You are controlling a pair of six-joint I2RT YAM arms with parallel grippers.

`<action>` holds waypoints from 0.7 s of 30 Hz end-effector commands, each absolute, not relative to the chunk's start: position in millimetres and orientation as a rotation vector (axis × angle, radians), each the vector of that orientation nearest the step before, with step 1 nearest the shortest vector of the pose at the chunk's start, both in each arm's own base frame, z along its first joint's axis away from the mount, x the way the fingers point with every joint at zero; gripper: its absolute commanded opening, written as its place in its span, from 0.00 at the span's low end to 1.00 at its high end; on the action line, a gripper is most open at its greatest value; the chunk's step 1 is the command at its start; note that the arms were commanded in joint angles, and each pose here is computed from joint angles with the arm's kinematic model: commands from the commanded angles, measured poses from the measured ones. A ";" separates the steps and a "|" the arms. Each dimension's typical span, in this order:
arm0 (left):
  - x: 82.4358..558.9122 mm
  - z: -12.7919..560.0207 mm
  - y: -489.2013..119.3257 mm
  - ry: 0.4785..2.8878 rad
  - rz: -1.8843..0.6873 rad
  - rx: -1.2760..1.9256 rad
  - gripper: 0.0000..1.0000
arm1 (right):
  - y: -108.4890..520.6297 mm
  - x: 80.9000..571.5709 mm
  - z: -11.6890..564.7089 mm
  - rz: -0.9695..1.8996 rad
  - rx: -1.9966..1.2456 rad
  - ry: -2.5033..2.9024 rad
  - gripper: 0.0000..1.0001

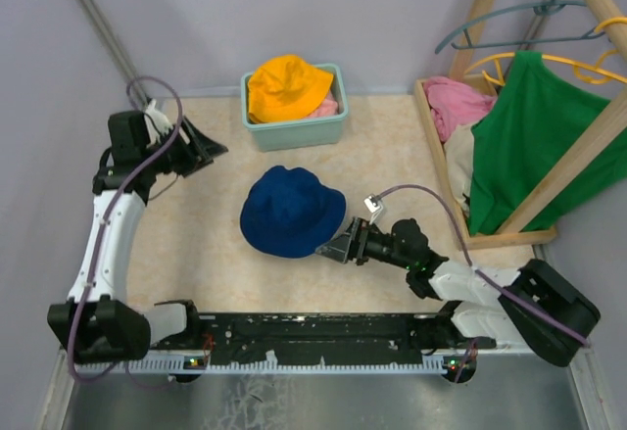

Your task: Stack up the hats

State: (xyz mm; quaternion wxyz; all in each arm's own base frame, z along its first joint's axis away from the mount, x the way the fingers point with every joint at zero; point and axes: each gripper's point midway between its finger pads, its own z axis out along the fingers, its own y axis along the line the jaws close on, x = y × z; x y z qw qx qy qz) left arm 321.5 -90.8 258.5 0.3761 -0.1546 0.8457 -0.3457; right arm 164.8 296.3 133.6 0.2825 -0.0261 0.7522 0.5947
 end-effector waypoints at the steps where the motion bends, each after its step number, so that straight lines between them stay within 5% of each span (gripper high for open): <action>1: 385.4 307.5 -74.1 1.998 -0.717 -0.133 0.69 | 268.1 158.7 97.4 1.384 -0.103 2.188 0.87; 10: 497.7 336.3 -111.7 1.826 -0.796 0.126 0.73 | 232.5 166.7 98.7 1.130 -0.127 2.264 0.95; 21: 607.9 313.3 -168.8 1.738 -0.637 0.278 0.94 | 197.8 187.4 129.9 0.918 -0.064 2.215 0.97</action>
